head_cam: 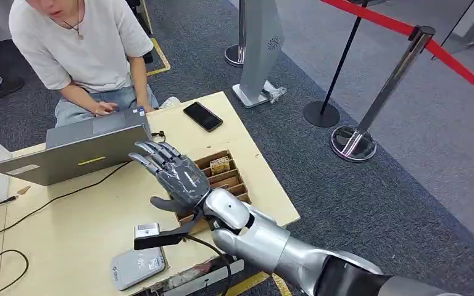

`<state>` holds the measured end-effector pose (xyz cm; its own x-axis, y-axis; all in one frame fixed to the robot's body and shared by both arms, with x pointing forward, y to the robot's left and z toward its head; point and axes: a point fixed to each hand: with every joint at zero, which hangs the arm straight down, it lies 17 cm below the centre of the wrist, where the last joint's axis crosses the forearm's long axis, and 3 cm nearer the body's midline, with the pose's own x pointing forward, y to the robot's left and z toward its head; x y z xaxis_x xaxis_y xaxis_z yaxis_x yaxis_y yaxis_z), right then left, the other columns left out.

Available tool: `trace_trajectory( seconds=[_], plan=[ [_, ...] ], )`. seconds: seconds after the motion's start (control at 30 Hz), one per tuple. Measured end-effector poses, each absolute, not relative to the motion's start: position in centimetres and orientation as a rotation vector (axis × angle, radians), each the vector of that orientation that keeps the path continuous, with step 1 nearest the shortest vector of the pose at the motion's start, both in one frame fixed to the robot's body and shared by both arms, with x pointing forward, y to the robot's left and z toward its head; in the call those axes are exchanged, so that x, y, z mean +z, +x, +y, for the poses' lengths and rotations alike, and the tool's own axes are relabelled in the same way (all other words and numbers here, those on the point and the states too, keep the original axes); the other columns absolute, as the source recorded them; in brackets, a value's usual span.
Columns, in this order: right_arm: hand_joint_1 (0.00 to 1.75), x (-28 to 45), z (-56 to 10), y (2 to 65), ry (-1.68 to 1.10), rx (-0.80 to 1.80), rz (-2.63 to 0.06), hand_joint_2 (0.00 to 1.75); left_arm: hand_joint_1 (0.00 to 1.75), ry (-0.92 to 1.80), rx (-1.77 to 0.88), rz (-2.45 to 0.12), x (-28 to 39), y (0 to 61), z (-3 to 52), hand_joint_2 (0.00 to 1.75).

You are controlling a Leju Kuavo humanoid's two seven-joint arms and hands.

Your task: Pass the card to the sensor for recognition and then transmit it.

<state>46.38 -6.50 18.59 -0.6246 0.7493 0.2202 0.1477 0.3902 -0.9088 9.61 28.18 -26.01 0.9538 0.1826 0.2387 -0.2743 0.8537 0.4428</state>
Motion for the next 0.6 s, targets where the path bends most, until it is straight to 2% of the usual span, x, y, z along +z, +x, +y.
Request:
trace_trajectory(
  seconds=[0.03,0.07,0.13,0.2,0.33,0.37,0.43,0.47,0.6],
  plan=[
    [1.19,18.5,-6.5,46.4,-0.762,1.237,-2.019,1.75,0.0,0.494,0.246,-0.19,-26.0,9.6,28.2,0.0],
    [1.31,18.5,-6.4,46.4,-0.761,1.238,-2.018,1.75,0.0,0.494,0.247,-0.19,-26.0,9.6,28.2,0.0],
    [1.33,18.4,-6.4,46.4,-0.758,1.243,-2.016,1.75,0.0,0.493,0.248,-0.191,-26.0,9.7,28.0,0.0],
    [1.22,18.4,-6.3,46.4,-0.757,1.245,-2.014,1.75,0.0,0.491,0.249,-0.193,-25.9,9.9,27.9,0.0],
    [1.12,18.2,-6.3,46.4,-0.753,1.251,-2.007,1.75,0.0,0.488,0.25,-0.198,-25.9,10.2,27.7,0.0],
    [1.15,18.1,-6.3,46.4,-0.752,1.253,-2.005,1.75,0.0,0.488,0.249,-0.199,-25.8,10.3,27.7,0.0],
    [1.01,18.0,-6.4,46.4,-0.751,1.255,-2.001,1.75,0.0,0.488,0.249,-0.199,-25.8,10.3,27.7,0.0],
    [0.89,17.9,-6.4,46.4,-0.75,1.257,-1.999,1.75,0.0,0.488,0.248,-0.199,-25.8,10.3,27.7,0.0],
    [0.75,17.3,-6.5,46.6,-0.746,1.262,-1.982,1.75,0.0,0.486,0.241,-0.202,-25.8,10.4,27.6,0.0]
  ],
)
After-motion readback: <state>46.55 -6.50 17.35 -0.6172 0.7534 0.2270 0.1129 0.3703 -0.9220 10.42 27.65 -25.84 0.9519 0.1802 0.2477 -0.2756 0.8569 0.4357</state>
